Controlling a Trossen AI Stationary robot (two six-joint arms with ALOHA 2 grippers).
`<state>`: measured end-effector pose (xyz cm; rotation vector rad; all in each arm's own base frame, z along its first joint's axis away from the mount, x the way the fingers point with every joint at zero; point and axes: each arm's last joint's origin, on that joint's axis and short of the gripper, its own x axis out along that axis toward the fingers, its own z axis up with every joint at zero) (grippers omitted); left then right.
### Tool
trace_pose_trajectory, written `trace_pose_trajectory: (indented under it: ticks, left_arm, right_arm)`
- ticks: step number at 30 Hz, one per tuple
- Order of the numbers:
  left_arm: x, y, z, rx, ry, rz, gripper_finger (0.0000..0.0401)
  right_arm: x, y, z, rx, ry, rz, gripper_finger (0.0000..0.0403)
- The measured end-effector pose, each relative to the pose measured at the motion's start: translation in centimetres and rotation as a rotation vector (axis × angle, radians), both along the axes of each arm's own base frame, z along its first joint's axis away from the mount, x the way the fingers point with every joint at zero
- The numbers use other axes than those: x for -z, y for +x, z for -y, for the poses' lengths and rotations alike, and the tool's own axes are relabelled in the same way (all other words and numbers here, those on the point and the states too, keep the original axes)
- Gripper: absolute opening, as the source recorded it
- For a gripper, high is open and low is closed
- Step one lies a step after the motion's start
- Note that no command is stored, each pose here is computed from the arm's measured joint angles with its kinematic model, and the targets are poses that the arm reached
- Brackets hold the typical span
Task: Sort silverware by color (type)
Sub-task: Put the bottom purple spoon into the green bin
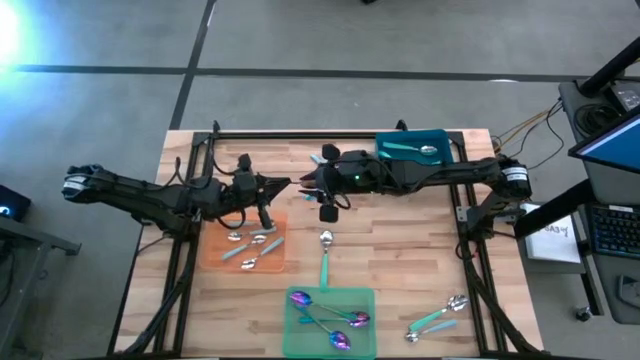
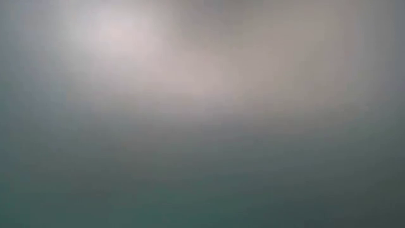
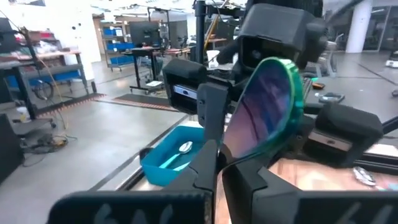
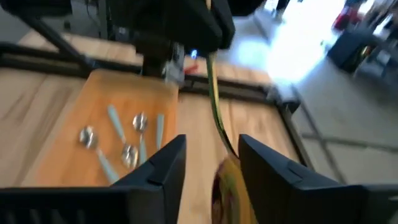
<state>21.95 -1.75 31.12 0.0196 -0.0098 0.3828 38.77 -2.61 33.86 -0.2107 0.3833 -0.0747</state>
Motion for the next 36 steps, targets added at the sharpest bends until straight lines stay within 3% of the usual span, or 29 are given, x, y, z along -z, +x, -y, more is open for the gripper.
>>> trace_pose_trajectory:
  ticks: [5,13,22,28,36]
  left_arm:
    - [0.8,0.5,0.5,0.153,-0.137,-0.018,0.0001]
    - [4.0,2.8,2.3,0.361,-0.369,-0.155,0.0001]
    - [5.7,4.2,5.9,0.675,-0.558,-0.212,0.0]
    - [7.3,4.5,7.8,0.747,-0.646,-0.311,0.0]
    - [9.3,5.1,9.2,0.825,-0.76,-0.434,0.0]
  right_arm:
    - [-2.2,-1.7,-0.1,0.045,0.099,-0.163,0.0158]
    - [-4.5,-4.1,-0.6,0.141,0.267,-0.327,0.0142]
    - [-3.7,-5.9,-1.0,0.281,0.421,-0.504,0.0134]
    - [-2.7,-6.6,-1.1,0.388,0.498,-0.615,0.0131]
    - [-2.3,-6.7,-1.1,0.436,0.531,-0.648,0.013]
